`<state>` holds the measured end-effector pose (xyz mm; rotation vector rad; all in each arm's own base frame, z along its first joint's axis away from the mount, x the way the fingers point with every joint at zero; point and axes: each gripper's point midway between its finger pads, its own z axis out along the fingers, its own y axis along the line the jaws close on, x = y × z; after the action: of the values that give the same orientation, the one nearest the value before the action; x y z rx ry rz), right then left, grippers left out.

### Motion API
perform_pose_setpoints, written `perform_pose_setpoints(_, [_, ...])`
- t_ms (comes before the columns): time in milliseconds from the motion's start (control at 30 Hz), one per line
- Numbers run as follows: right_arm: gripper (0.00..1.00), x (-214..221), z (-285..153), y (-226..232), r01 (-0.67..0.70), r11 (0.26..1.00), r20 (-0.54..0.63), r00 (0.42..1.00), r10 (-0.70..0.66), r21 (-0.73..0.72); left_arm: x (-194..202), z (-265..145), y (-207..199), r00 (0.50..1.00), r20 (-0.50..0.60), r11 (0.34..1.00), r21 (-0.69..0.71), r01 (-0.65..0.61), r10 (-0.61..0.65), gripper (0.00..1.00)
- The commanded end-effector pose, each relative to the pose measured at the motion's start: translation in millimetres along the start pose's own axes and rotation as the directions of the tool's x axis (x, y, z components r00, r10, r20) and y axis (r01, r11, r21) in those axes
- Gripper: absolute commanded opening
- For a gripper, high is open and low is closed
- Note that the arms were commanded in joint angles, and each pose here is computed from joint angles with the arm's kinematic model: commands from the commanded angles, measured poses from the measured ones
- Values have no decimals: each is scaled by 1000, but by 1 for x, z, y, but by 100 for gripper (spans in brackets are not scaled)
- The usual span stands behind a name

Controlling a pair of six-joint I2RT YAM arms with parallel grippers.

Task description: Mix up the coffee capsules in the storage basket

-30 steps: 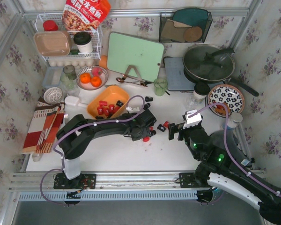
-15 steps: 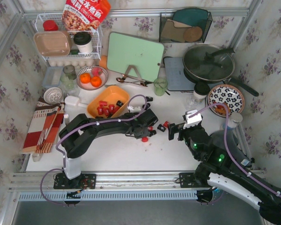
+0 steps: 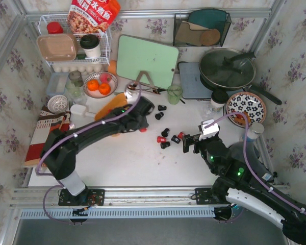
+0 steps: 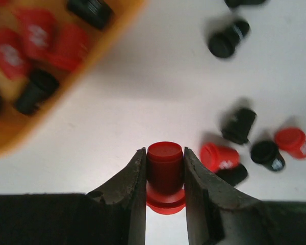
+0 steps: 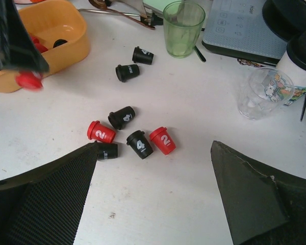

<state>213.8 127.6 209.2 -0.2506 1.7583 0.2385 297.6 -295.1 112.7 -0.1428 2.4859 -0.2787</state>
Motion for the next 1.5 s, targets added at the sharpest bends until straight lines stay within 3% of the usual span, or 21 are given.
perform_pose_setpoints(0, [100, -4, 2, 0, -14, 1000, 16, 1000, 14, 4, -56, 0, 49, 995, 66, 995, -64, -75, 80, 22])
perform_pose_setpoints(133, [100, -3, 2, 0, -13, 1000, 15, 1000, 13, 8, -102, 15, 90, 992, 110, 995, -86, -55, 64, 23])
perform_pose_setpoints(300, [100, -2, 3, 0, -10, 1000, 11, 1000, 10, 13, -131, 42, 124, 991, 109, 988, -136, -68, 83, 25])
perform_pose_setpoints(500, [100, 0, 4, 0, -5, 1000, 6, 1000, 5, 16, -139, 71, 137, 989, 75, 978, -174, -111, 126, 29])
perform_pose_setpoints(867, [100, 1, 5, 0, -3, 1000, 4, 1000, 3, 18, -153, 87, 137, 981, 91, 977, -139, -159, 172, 54])
perform_pose_setpoints(933, [100, 1, 5, 0, -4, 1000, 5, 1000, 4, 19, -154, 83, 136, 980, 98, 979, -132, -158, 172, 55])
perform_pose_setpoints(1100, [100, 1, 4, 0, -5, 1000, 5, 1000, 5, 18, -144, 62, 122, 985, 118, 992, -42, -122, 127, 68])
perform_pose_setpoints(1467, [100, 2, 5, 1, 0, 1000, 1, 1000, 0, 12, -60, 4, 62, 969, 69, 963, 120, -243, 236, 66])
